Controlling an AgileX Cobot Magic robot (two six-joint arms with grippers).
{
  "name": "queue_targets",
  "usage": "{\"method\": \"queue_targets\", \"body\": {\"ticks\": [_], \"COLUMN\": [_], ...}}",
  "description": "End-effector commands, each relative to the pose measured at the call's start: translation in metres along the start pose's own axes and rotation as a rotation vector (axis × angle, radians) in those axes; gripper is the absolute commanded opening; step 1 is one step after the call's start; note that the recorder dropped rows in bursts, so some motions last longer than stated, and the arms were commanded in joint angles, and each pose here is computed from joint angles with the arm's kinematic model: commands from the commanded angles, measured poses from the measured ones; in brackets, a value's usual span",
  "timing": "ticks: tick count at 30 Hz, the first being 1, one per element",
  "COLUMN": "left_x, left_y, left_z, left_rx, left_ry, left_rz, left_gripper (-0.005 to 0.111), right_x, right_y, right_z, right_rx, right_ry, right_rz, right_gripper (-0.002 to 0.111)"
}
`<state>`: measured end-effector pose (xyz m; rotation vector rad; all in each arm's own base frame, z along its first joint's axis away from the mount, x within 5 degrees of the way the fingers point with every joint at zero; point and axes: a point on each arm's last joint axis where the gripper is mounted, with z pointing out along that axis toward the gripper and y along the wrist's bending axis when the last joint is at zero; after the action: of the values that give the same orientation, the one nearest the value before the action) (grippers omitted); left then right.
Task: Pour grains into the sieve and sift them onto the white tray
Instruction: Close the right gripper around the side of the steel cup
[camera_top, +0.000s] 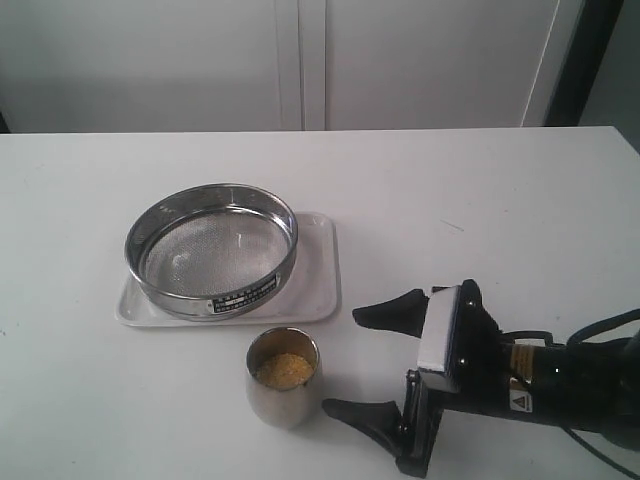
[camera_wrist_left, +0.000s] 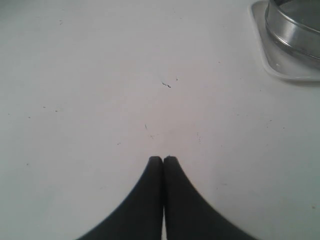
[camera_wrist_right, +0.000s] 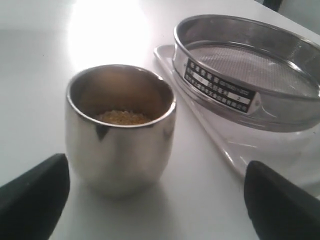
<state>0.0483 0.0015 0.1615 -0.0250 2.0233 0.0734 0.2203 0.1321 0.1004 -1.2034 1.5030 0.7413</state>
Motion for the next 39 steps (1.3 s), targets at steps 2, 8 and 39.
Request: {"method": "queue_targets", "body": {"ticks": [2,8,39], "left_x": [0.004,0.004,0.004], "left_y": [0.0,0.0,0.0], "left_z": [0.001,0.001,0.001], "left_rx": [0.004,0.004,0.004], "left_ry": [0.016,0.016,0.016], "left_rz": [-0.013,-0.013,-0.013], "left_gripper": [0.0,0.0,0.0], "right_x": [-0.005,-0.008,-0.009], "right_y": [0.005,0.003,0.004], "right_z": [0.008,0.017,0.036], "right_rx": [-0.039,-0.047,-0.077], "right_ry": [-0.015,-0.005,0.103], "right_rz": [-0.027,-0.056,-0.078], "right_gripper": [0.087,0.087,0.087]}}
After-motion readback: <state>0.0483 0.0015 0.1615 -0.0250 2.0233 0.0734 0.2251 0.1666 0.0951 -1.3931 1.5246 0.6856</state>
